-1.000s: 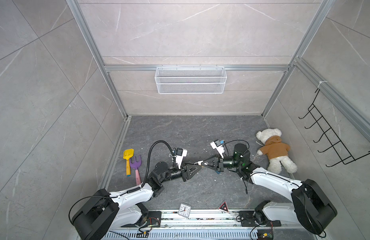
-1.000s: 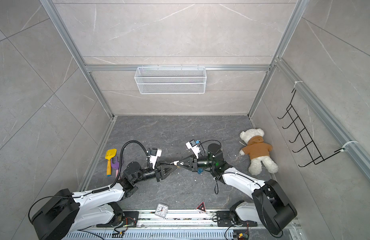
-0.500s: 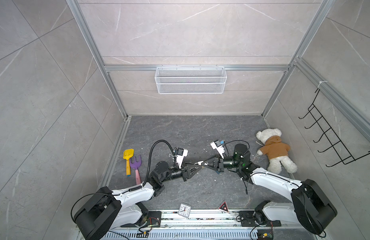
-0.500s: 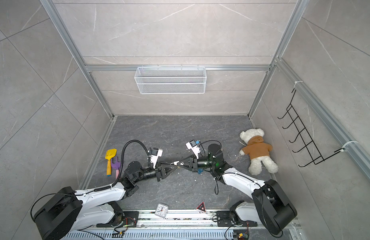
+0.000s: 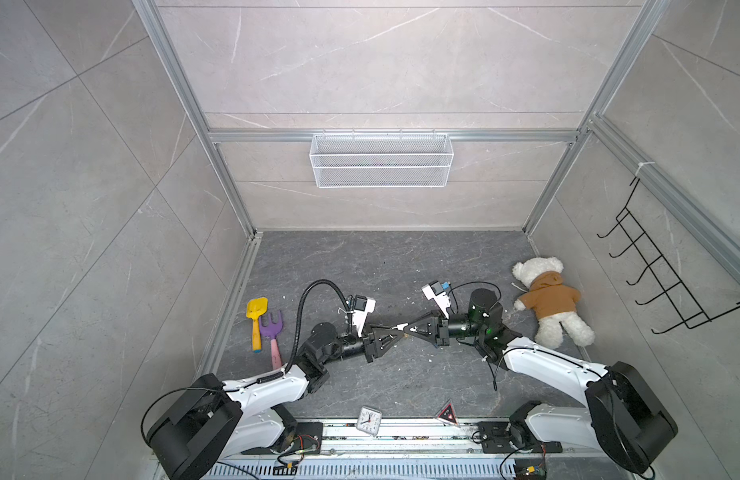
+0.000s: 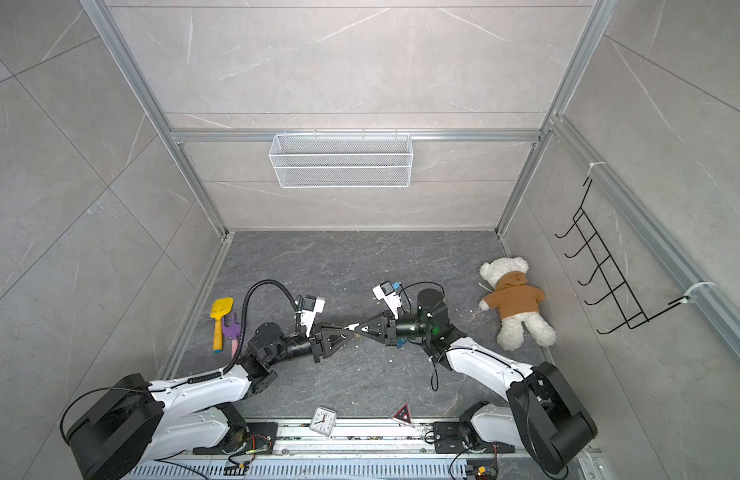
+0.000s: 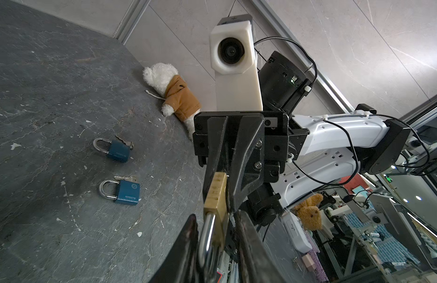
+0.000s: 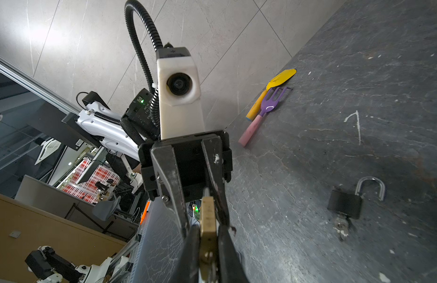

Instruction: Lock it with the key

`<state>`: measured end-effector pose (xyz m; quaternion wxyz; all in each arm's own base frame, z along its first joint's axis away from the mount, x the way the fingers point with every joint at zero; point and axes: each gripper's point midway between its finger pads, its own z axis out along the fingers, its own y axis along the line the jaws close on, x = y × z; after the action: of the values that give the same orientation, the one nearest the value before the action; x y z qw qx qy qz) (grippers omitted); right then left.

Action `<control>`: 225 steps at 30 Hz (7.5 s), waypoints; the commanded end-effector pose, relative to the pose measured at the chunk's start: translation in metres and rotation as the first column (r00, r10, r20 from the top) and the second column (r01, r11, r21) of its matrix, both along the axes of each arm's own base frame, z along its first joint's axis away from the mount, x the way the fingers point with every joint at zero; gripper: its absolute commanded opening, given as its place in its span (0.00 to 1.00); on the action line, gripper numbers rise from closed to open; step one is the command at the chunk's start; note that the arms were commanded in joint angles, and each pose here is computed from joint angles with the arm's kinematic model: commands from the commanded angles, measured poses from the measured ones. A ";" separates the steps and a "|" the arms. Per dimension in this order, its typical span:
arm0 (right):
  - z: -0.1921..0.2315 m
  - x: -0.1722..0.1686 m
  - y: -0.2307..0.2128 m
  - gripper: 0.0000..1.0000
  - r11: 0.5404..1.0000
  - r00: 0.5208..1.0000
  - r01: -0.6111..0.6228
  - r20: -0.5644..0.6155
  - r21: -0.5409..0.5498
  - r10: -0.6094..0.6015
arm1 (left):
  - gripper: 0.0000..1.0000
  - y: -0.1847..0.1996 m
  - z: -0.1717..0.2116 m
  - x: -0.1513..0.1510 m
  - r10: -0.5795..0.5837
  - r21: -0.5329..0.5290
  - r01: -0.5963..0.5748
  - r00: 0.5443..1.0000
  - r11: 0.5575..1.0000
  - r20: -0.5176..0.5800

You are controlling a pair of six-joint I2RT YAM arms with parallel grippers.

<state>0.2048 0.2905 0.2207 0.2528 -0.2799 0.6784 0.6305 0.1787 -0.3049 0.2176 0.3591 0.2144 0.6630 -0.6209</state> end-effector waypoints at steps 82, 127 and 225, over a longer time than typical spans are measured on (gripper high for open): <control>-0.001 -0.010 -0.022 0.22 0.990 0.995 0.081 0.075 -0.115 -0.073 | 0.00 -0.012 0.019 -0.004 -0.200 0.020 0.200 0.966 0.980 0.166; 0.010 -0.022 -0.035 0.00 0.996 0.991 0.092 0.102 -0.006 -0.091 | 0.00 0.005 0.020 0.010 -0.097 -0.012 0.101 0.983 0.995 0.159; 0.027 -0.006 -0.029 0.00 0.983 0.990 0.084 0.094 0.165 -0.101 | 0.00 -0.019 0.014 0.013 -0.084 -0.054 0.090 0.992 0.995 0.090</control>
<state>0.2015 0.2635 0.2150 0.2936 -0.2437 0.6790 0.6272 0.1805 -0.3282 0.2151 0.3241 0.2793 0.6386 -0.6396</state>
